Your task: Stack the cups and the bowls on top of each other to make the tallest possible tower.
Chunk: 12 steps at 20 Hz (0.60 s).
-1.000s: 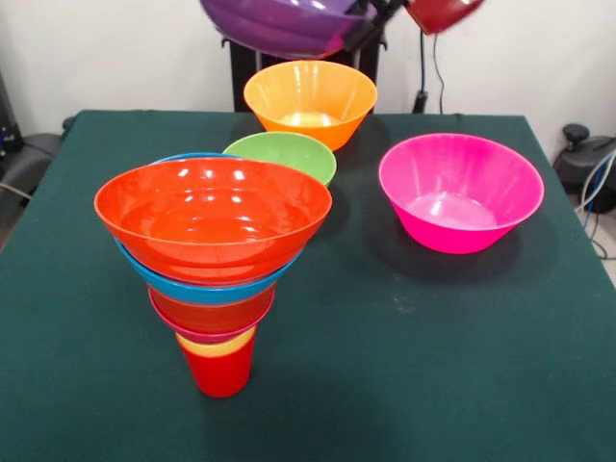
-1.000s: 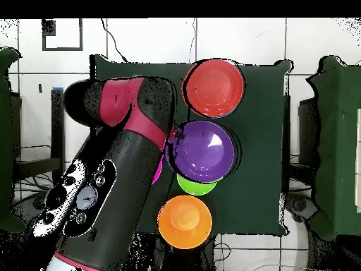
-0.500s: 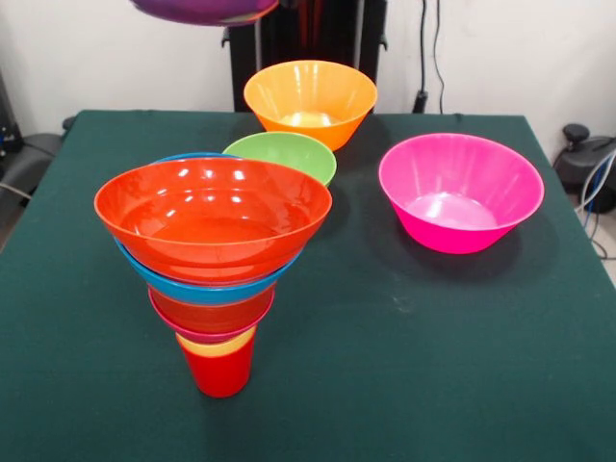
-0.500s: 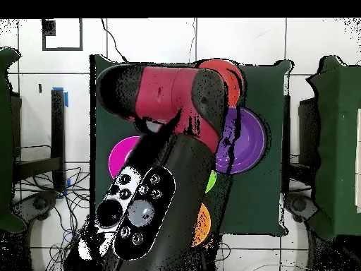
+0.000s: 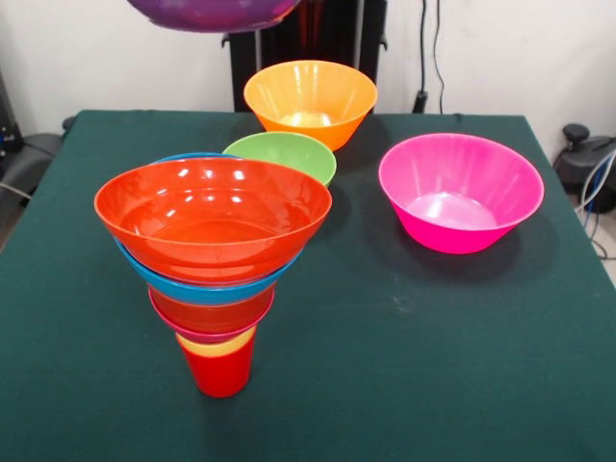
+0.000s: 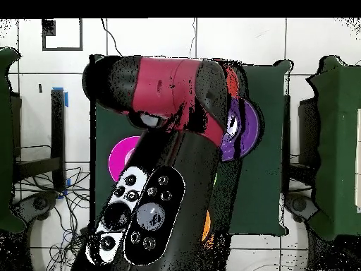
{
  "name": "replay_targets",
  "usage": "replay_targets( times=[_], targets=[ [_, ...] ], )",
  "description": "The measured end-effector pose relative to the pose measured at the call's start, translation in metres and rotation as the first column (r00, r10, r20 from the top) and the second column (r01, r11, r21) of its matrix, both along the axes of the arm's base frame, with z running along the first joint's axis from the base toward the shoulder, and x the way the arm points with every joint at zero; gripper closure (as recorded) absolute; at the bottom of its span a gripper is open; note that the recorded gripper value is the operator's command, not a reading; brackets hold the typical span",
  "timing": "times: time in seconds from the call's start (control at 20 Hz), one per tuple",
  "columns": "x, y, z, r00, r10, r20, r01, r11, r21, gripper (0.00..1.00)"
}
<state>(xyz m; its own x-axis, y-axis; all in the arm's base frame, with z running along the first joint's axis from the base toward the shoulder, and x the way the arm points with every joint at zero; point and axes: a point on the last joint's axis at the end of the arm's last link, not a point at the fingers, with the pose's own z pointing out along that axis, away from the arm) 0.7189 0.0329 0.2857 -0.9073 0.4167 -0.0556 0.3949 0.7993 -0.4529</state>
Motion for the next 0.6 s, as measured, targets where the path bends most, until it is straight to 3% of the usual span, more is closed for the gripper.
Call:
replay_targets(
  times=[0.6],
  targets=[
    [0.033,0.035,0.013,0.9940,0.082,0.071,-0.085,0.9958,0.033,1.00]
  ],
)
